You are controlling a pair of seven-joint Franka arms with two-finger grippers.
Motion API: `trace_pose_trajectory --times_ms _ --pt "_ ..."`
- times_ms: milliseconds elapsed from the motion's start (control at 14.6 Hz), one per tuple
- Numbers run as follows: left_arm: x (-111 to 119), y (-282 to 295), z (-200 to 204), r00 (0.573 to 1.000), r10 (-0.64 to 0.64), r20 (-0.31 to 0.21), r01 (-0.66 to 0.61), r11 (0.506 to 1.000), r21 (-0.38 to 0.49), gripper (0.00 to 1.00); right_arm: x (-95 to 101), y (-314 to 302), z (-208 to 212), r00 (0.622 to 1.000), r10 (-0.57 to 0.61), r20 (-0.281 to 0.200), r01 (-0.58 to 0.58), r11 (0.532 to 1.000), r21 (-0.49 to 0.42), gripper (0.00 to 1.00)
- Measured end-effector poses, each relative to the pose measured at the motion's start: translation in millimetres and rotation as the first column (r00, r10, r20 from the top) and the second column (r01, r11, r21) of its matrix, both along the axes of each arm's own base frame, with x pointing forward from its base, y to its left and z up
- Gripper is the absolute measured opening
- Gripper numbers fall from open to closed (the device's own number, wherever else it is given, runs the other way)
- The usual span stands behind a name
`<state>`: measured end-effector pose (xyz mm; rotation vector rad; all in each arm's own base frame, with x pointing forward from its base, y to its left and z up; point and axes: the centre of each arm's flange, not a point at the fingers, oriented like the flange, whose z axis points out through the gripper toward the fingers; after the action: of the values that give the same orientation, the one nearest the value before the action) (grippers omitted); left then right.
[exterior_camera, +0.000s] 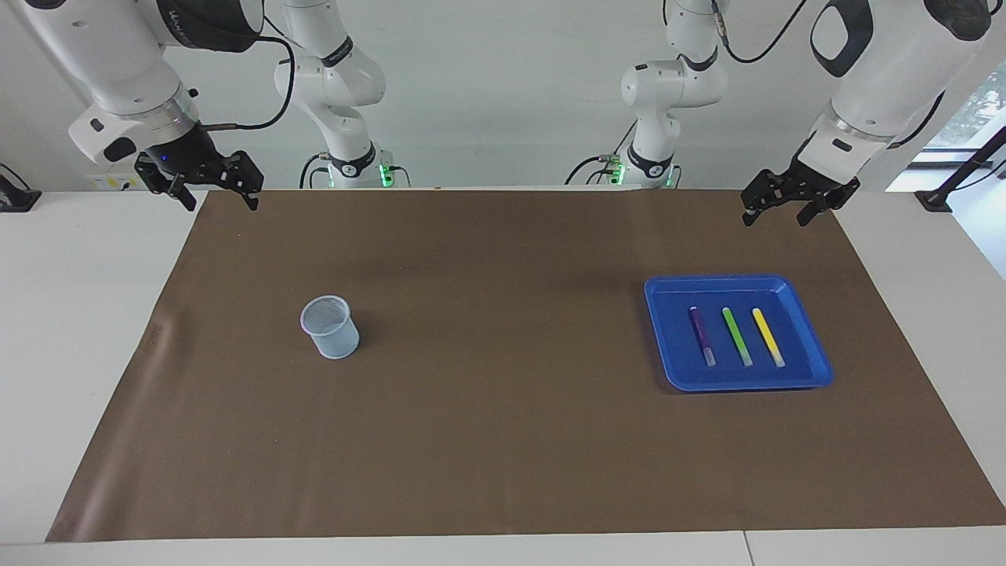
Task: Transfer and insert pens with both arms
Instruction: 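Grasp the purple pen in the blue tray with the left gripper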
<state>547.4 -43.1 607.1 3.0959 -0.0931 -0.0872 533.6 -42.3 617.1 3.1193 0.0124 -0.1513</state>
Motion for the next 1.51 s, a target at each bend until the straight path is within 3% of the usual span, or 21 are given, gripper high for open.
trace_pose_trajectory --times_ms 548,686,1234,1508 --pt "-1.2 -4.4 -0.2 1.000 -0.008 0.007 0.008 1.000 0.000 1.00 0.0 0.1 0.0 1.000 0.000 0.000 0.000 1.000 0.000 1.00" --pt "1.9 -4.5 -10.5 0.999 -0.004 0.050 0.004 1.000 -0.002 1.00 0.0 0.1 0.0 1.000 0.000 0.000 0.000 1.000 0.000 1.00" --pt "5.2 -27.7 -126.8 0.991 -0.032 0.127 0.033 0.999 -0.003 1.00 0.0 0.1 0.0 1.000 0.000 0.000 0.000 1.000 0.000 1.00" --pt "25.5 -38.7 -192.9 0.990 -0.042 0.134 0.044 0.999 -0.008 1.00 0.2 2.7 -0.2 1.000 0.000 0.001 0.000 1.000 0.022 1.00"
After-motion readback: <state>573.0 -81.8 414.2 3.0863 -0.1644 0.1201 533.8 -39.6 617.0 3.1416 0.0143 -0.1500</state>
